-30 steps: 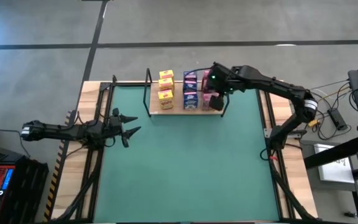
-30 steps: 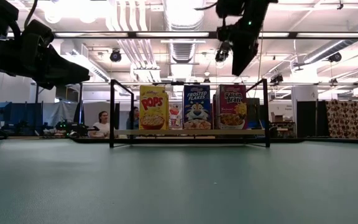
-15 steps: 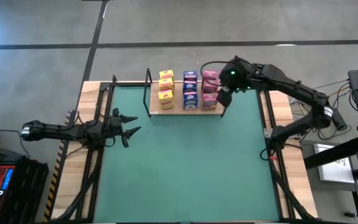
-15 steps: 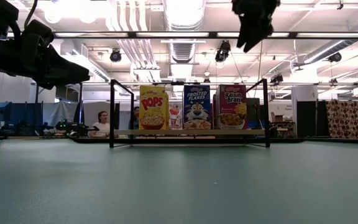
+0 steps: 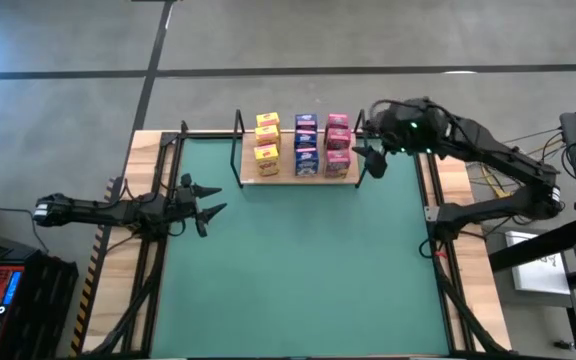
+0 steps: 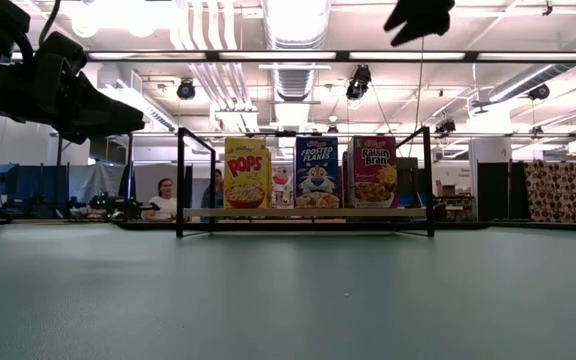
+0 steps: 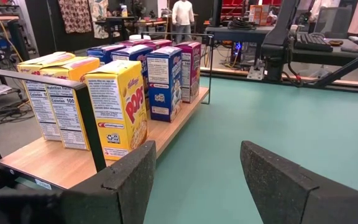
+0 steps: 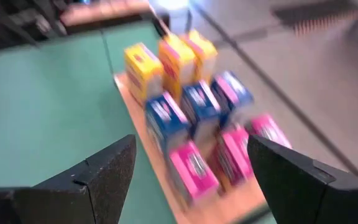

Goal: Stack cereal on shelf
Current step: Return to Home Position

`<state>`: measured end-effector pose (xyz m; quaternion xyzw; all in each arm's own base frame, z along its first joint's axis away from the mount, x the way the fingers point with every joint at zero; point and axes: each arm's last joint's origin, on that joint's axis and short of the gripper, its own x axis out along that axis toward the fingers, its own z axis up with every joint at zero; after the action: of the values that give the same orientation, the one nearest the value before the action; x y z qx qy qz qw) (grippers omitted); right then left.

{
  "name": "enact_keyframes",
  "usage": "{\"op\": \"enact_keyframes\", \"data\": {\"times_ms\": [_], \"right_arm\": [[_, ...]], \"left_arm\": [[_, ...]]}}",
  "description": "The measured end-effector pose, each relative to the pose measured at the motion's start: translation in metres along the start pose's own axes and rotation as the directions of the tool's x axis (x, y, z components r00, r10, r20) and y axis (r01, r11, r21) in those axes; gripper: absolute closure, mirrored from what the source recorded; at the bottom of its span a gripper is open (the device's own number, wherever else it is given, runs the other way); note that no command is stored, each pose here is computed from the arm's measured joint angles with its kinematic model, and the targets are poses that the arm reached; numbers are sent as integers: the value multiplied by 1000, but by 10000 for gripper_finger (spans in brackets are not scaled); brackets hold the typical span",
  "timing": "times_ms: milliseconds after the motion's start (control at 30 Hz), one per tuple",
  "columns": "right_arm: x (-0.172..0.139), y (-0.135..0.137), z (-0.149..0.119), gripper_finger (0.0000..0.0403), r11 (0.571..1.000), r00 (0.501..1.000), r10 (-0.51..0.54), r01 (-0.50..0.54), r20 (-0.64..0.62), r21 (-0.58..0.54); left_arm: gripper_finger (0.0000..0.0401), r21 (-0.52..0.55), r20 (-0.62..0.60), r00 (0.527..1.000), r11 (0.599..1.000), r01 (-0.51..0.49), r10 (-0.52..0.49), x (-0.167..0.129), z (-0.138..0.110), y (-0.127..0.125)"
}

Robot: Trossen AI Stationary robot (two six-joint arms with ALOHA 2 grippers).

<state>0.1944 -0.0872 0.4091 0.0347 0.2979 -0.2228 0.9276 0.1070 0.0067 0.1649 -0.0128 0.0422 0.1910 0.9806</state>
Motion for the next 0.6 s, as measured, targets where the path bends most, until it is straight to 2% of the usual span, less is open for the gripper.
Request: {"op": "enact_keyframes", "data": {"times_ms": [100,267,600], "right_arm": [[-4,7,-7,106,998,991,47,-41,122,-51],[-1,16,-27,106,985,942,130,-87,309,-148],[11,19,-88,106,987,872,146,-100,466,-123]], "left_arm": [[183,0,0,1000,1000,0,0,0,0,0],[183,0,0,1000,1000,0,0,0,0,0],[183,0,0,1000,1000,0,0,0,0,0]]}}
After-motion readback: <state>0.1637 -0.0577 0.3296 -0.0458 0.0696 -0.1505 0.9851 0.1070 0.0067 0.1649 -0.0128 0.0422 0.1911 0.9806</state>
